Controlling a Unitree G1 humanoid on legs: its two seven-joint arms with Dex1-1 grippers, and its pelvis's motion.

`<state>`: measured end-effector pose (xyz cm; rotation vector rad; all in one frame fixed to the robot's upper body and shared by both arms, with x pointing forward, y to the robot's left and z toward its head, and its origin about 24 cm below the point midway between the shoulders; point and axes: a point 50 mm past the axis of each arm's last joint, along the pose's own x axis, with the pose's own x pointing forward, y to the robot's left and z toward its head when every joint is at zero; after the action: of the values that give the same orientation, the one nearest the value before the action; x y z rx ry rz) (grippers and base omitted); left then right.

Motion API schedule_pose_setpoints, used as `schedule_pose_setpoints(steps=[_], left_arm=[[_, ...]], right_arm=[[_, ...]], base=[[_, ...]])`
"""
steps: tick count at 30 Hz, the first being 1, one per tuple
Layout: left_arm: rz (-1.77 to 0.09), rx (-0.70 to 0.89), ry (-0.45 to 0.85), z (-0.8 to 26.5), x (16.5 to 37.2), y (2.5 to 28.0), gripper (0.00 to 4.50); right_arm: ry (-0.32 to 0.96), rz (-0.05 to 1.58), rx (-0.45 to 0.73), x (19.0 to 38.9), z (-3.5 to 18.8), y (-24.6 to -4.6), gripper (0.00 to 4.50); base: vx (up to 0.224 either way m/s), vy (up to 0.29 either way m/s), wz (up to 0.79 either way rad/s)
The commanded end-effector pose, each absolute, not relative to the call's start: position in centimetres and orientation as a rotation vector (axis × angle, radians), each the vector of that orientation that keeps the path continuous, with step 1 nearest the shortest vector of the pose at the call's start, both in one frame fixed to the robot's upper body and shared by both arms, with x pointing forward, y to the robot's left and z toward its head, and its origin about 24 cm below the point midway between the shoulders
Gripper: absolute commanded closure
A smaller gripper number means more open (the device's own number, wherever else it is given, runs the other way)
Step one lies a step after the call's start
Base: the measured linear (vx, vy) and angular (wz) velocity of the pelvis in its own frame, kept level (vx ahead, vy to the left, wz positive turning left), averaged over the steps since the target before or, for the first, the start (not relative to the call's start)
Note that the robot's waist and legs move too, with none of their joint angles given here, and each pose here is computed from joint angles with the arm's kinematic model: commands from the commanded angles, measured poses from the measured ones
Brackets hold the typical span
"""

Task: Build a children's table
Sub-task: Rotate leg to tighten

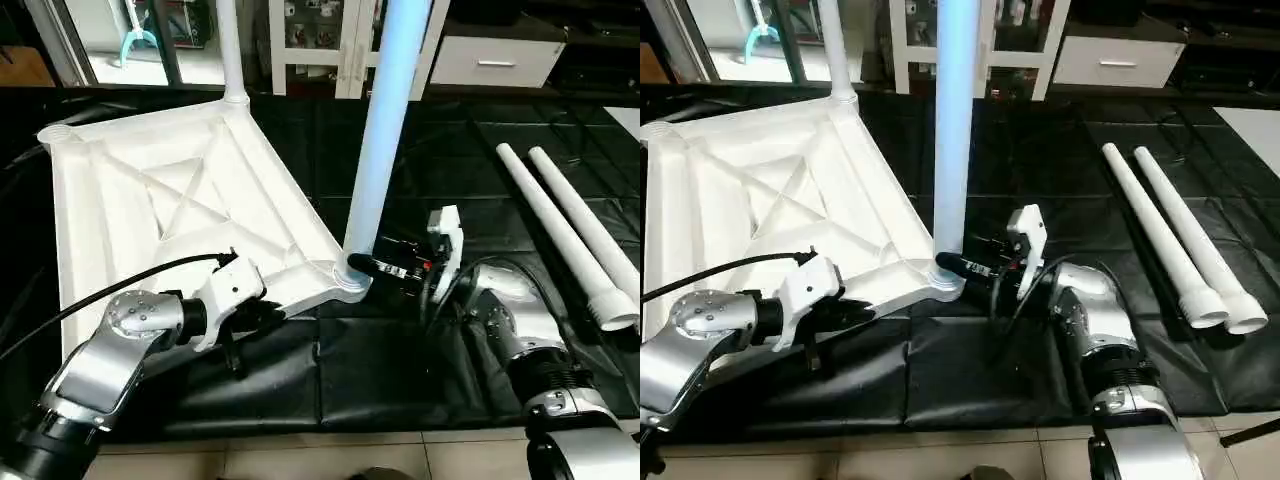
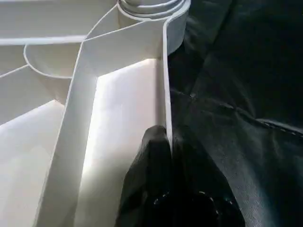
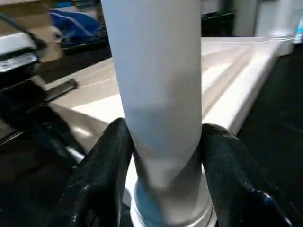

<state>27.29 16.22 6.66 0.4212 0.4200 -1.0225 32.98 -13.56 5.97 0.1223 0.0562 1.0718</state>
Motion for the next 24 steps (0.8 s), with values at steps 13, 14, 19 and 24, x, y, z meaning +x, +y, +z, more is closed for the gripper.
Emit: schedule_pose_setpoints(steps=[13, 14, 19, 24], left_arm=[[-0.762, 0.279, 0.515, 4.6, 30.8, 7.9, 4.50], [-0.771, 0.280, 0.503, 4.8, 30.9, 7.6, 4.50], [-0.887, 0.392, 0.462, 4.6, 29.6, 10.1, 4.50], [-1.030, 0.437, 0.480, 4.4, 27.2, 13.7, 4.50]], right_arm=[[0.342, 0.290, 0.260, 33.6, 0.2, -9.5, 2.61], [0.335, 0.320, 0.276, 33.6, 0.4, -8.7, 2.61], [0.159, 0.673, 0.328, 33.8, 3.2, -8.4, 2.61], [0.070, 0.895, 0.172, 33.8, 5.6, -12.8, 1.81]], base=[[-0.004, 0.000, -0.01], [0.000, 0.000, 0.00], [0.000, 0.000, 0.00], [0.000, 0.000, 0.00]])
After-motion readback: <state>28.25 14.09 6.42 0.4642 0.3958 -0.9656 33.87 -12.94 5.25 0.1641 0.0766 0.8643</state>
